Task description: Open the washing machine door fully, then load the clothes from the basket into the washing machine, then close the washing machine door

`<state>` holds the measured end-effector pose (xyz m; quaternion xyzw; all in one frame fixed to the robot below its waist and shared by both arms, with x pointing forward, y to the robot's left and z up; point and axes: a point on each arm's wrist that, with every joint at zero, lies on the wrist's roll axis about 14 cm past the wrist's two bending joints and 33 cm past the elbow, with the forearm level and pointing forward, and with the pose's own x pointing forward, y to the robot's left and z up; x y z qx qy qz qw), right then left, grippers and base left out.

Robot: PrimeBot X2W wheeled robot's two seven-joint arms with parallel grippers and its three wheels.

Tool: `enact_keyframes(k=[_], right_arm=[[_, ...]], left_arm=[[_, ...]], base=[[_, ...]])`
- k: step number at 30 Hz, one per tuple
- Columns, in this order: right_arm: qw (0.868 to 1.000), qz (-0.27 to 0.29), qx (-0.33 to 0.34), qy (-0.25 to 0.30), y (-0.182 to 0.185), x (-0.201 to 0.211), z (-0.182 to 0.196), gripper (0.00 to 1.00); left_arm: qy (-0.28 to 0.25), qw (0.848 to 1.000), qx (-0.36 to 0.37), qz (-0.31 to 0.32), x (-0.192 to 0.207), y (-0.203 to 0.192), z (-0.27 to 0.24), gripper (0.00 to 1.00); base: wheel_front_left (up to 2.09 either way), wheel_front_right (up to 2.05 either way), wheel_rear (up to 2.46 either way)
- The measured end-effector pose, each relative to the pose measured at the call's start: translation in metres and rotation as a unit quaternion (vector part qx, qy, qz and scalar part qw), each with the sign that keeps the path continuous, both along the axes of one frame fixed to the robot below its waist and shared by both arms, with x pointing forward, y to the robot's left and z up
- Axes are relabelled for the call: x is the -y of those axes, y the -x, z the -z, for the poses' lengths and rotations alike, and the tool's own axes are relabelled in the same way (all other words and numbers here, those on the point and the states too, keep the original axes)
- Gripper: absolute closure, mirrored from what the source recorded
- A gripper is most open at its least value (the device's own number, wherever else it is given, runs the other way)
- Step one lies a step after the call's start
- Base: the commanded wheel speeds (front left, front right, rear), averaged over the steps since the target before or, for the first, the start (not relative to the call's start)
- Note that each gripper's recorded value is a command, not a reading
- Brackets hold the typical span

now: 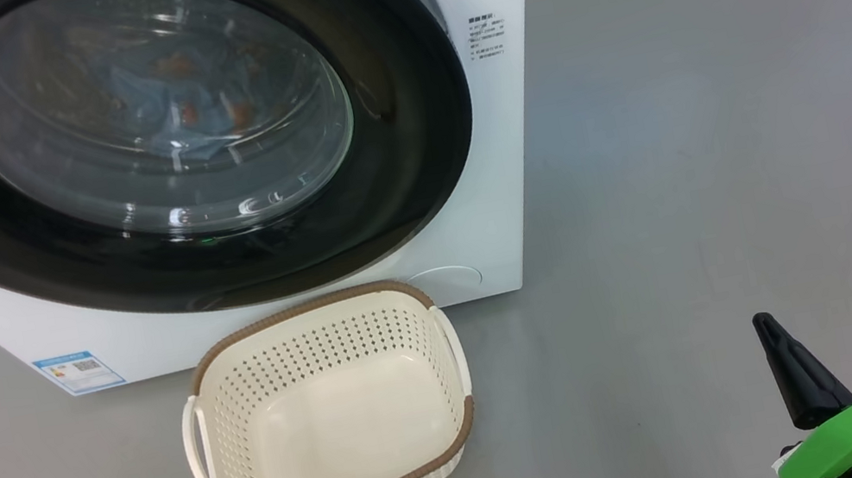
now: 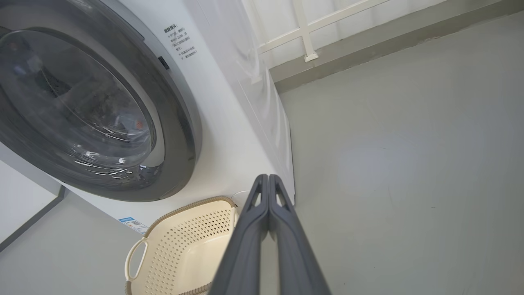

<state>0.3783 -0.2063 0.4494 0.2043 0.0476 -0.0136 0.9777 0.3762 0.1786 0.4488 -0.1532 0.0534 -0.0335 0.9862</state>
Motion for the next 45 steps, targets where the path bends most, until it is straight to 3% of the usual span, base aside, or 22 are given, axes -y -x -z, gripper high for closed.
enact_keyframes(k=[19, 45], right_arm=[[0.997, 0.021, -0.005, -0.077, -0.001, 0.003, -0.003, 1.0], [0.978, 0.049, -0.004, -0.201, -0.002, 0.007, -0.01, 1.0]], left_arm=[[0.089, 0.995, -0.019, -0.032, -0.007, 0.003, 0.001, 1.0], [0.216, 0.974, -0.032, -0.065, -0.013, 0.002, -0.003, 1.0]], base=[[0.0, 0.0, 0.0], [0.0, 0.0, 0.0]])
